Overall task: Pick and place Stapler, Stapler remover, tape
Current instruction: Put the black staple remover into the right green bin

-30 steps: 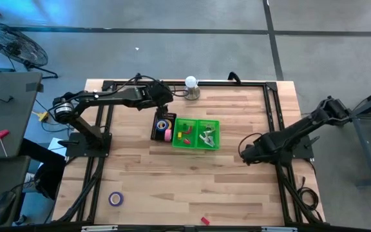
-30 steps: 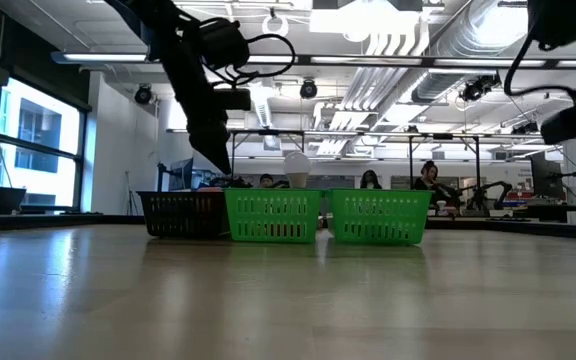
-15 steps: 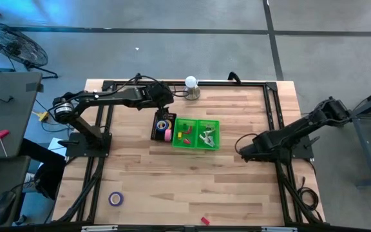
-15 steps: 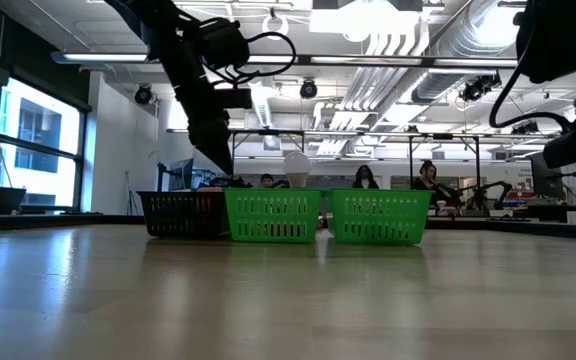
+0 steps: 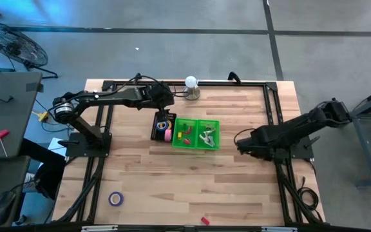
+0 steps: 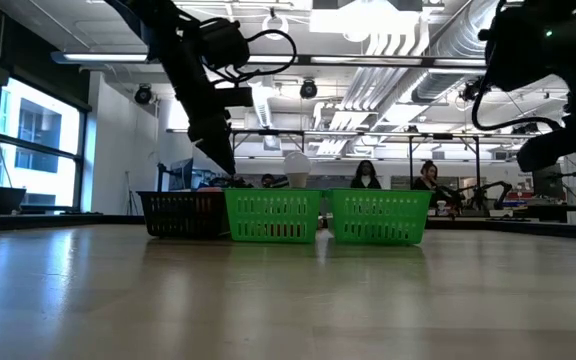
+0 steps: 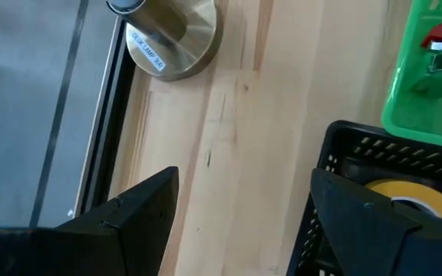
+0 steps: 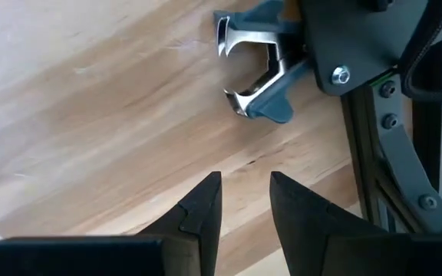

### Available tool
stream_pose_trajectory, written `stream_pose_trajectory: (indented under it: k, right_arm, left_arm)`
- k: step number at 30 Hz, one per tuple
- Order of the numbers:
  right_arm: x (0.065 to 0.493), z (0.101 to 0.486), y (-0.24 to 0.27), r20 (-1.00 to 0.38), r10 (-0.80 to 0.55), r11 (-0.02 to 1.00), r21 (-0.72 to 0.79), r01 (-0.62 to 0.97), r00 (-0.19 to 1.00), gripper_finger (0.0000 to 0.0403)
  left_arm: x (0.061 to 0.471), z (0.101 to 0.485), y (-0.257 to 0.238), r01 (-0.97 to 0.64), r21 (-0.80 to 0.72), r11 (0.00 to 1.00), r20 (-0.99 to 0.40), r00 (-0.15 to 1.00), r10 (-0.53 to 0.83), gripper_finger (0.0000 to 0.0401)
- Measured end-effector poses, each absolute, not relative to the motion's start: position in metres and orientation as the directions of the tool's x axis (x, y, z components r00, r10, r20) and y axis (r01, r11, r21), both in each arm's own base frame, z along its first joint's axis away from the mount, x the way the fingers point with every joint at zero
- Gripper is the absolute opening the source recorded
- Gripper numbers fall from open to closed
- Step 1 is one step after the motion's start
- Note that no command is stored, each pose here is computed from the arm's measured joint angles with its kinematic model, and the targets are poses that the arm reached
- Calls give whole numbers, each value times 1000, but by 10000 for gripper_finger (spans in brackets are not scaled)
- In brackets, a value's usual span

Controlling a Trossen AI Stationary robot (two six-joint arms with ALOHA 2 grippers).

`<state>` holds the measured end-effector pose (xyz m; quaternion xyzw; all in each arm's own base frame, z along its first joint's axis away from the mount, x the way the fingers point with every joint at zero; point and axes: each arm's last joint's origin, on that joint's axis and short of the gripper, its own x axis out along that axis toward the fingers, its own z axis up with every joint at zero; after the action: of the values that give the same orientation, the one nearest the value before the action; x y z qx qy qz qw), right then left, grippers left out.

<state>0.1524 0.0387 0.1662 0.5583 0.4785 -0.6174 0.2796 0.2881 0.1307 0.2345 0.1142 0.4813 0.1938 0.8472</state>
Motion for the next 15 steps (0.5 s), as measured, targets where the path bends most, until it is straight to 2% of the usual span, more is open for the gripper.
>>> stream_pose_trajectory:
  k: [10, 15]
  right_arm:
    - [156, 166, 18, -949, 248, -397, -284, 873, -196, 103]
    - [148, 169, 16, -908, 321, -414, -390, 822, -269, 101]
  left_arm:
    - [287, 234, 130, -211, 372, 904, -780, 457, 428, 288]
    - [287, 234, 130, -206, 366, 907, -783, 458, 420, 288]
